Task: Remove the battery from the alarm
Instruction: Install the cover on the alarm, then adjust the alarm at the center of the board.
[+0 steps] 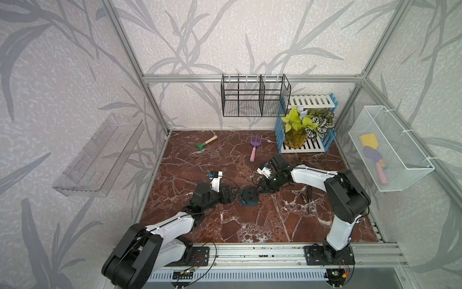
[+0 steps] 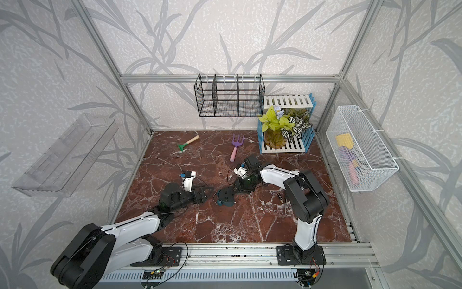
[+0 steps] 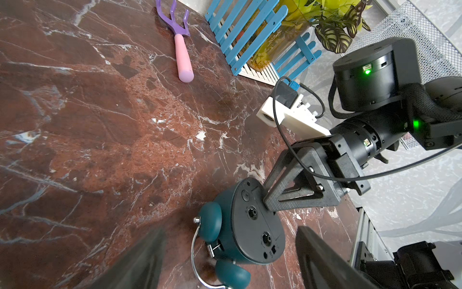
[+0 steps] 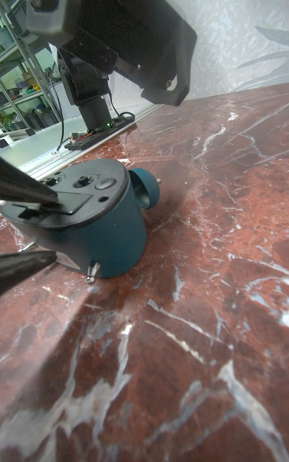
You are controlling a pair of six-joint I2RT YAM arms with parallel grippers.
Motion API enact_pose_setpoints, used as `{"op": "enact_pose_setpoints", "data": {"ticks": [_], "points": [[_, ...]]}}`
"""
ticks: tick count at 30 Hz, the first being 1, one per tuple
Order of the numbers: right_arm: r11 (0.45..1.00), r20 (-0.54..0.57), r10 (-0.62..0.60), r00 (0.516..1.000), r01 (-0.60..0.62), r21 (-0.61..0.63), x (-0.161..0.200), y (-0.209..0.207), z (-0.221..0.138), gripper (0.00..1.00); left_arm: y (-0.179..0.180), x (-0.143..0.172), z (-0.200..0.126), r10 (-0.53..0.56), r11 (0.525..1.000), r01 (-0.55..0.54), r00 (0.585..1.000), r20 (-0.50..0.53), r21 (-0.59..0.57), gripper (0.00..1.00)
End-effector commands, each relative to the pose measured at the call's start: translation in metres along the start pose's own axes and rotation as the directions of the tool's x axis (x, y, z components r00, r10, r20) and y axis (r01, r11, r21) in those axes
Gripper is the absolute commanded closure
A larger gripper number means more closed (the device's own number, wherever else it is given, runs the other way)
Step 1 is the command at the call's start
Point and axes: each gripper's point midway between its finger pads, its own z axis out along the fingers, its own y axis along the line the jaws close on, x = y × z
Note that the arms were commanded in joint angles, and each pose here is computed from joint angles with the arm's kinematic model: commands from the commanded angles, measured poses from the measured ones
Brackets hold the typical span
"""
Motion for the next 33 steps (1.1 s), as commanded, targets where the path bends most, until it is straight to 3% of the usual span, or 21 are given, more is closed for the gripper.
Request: {"op": "enact_pose_setpoints", "data": {"ticks": [1, 6, 10, 15, 19, 23, 33], "points": [[0.994, -0.054, 0.064, 0.996, -0.059, 0.089, 0.019, -0.031, 0.013, 0.71, -0.009, -0.012, 0.001, 0.028, 0.999, -0.029, 0.999, 0.026, 0.027, 0.14], [0.985, -0.084, 0.095, 0.992, -0.081, 0.150, 0.029, -0.048, 0.017, 0.76, -0.009, -0.012, 0.001, 0.030, 0.999, -0.031, 0.999, 0.031, 0.025, 0.14], [0.992, -0.065, 0.071, 0.995, -0.064, 0.110, 0.024, -0.039, 0.016, 0.76, -0.006, -0.011, 0.001, 0.024, 1.000, -0.024, 0.999, 0.028, 0.011, 0.14], [0.999, 0.115, -0.050, 0.992, 0.051, -0.007, -0.016, 0.012, -0.019, 0.64, 0.021, 0.011, 0.004, -0.075, 0.991, 0.067, 0.995, -0.066, -0.116, 0.15], [0.991, 0.232, -0.122, 0.965, 0.130, -0.016, -0.031, 0.033, -0.045, 0.60, 0.028, 0.031, 0.008, -0.150, 0.982, 0.131, 0.979, -0.136, -0.136, 0.29], [0.994, 0.238, -0.091, 0.967, 0.101, -0.030, -0.028, 0.028, -0.040, 0.61, 0.024, 0.043, 0.018, -0.188, 0.980, 0.169, 0.960, -0.209, -0.104, 0.46], [0.994, 0.245, -0.094, 0.965, 0.106, -0.038, -0.024, 0.026, -0.046, 0.61, 0.031, 0.070, 0.031, -0.261, 0.963, 0.222, 0.904, -0.340, -0.150, 0.62]]}}
